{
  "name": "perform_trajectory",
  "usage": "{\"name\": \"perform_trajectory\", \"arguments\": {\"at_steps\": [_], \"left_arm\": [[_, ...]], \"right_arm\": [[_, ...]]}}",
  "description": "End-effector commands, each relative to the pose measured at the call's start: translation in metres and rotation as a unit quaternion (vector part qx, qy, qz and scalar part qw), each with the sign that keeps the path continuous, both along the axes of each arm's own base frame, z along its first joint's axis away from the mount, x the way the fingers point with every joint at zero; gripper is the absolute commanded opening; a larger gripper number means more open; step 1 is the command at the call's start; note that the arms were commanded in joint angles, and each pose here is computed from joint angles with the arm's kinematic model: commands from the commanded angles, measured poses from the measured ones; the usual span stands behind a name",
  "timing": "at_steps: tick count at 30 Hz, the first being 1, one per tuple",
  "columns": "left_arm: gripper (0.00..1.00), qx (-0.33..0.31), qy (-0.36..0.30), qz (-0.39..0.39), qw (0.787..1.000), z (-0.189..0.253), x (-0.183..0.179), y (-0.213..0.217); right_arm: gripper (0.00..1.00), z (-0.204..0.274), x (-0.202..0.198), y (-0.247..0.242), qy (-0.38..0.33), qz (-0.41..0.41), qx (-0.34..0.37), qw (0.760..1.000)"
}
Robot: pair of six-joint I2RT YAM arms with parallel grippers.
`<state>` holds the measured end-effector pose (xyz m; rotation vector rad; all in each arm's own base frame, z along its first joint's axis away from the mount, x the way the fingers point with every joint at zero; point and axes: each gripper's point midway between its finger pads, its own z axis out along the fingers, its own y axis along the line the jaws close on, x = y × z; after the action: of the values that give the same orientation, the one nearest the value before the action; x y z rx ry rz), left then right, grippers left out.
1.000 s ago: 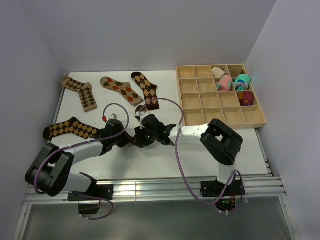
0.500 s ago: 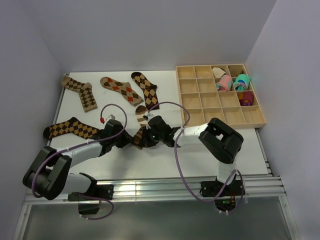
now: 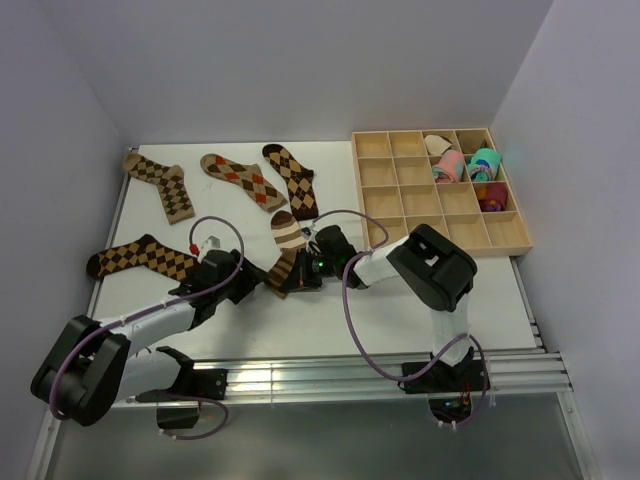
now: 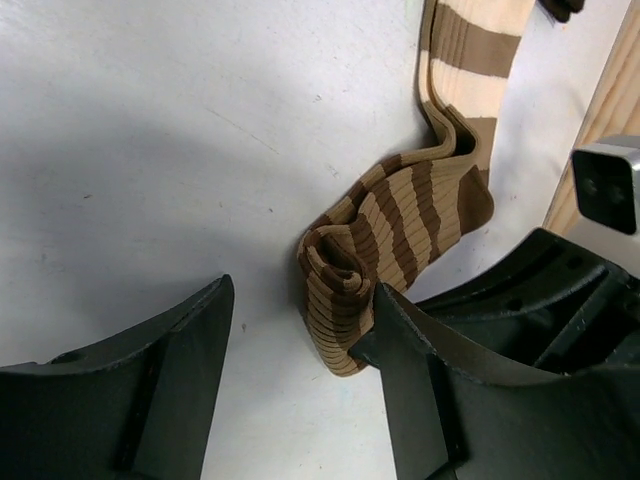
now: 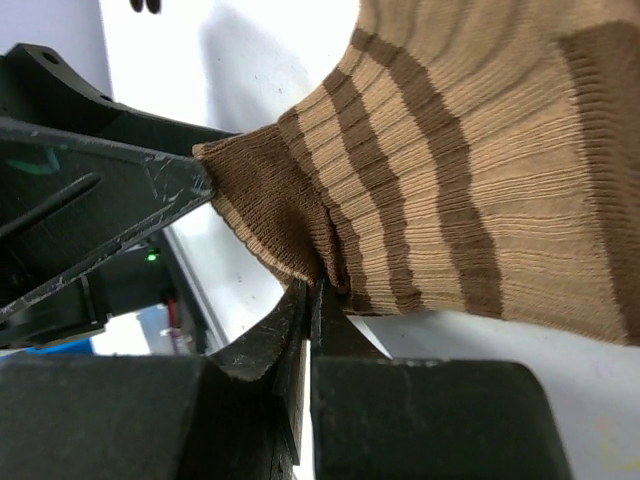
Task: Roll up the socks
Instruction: Roll the sock at the center of the board.
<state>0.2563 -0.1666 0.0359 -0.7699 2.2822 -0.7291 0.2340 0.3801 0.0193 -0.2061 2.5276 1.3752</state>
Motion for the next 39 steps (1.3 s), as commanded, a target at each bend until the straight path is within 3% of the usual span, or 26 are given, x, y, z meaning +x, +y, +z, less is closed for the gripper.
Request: {"name": "perform_trajectory", "arguments": {"at_steps": [1,8,12,16,19,26,30,39], "left_arm": [[0.63,-0.026,-0.044,-0.021,0.998,0.015,0.007,-0.01],[0.64,-0.056,-0.12,-0.035,0.991,0.035,0.001,-0.009],[0.57,-0.044,-0.114,-0.043,0.991,0.028,0.0,-0.009],[0.43,-0.043,-0.104,-0.041,0.993,0.018,0.001,-0.01],[0.41,-0.048,-0.093,-0.053,0.993,0.012,0.0,-0.016],[0.41,-0.05,-0.095,-0.063,0.992,0.012,0.006,-0.022],[0.49,-0.045,-0.091,-0.063,0.993,0.01,0.007,-0.022],[0.5,-0.031,-0.041,-0.059,0.997,-0.012,0.006,-0.022]], "right_arm": [[0.0,-0.041,-0.013,-0.024,0.066,-0.017,-0.047,0.997],[0.0,-0.048,-0.011,-0.027,0.081,-0.015,-0.052,0.995],[0.0,-0.05,-0.011,-0.027,0.087,-0.015,-0.053,0.995],[0.0,-0.052,-0.009,-0.028,0.091,-0.018,-0.054,0.994],[0.0,-0.053,-0.009,-0.028,0.092,-0.017,-0.057,0.994],[0.0,-0.054,-0.008,-0.029,0.091,-0.014,-0.062,0.994],[0.0,-0.053,-0.008,-0.028,0.091,-0.013,-0.062,0.994],[0.0,-0.05,-0.007,-0.027,0.09,-0.01,-0.063,0.994]]}}
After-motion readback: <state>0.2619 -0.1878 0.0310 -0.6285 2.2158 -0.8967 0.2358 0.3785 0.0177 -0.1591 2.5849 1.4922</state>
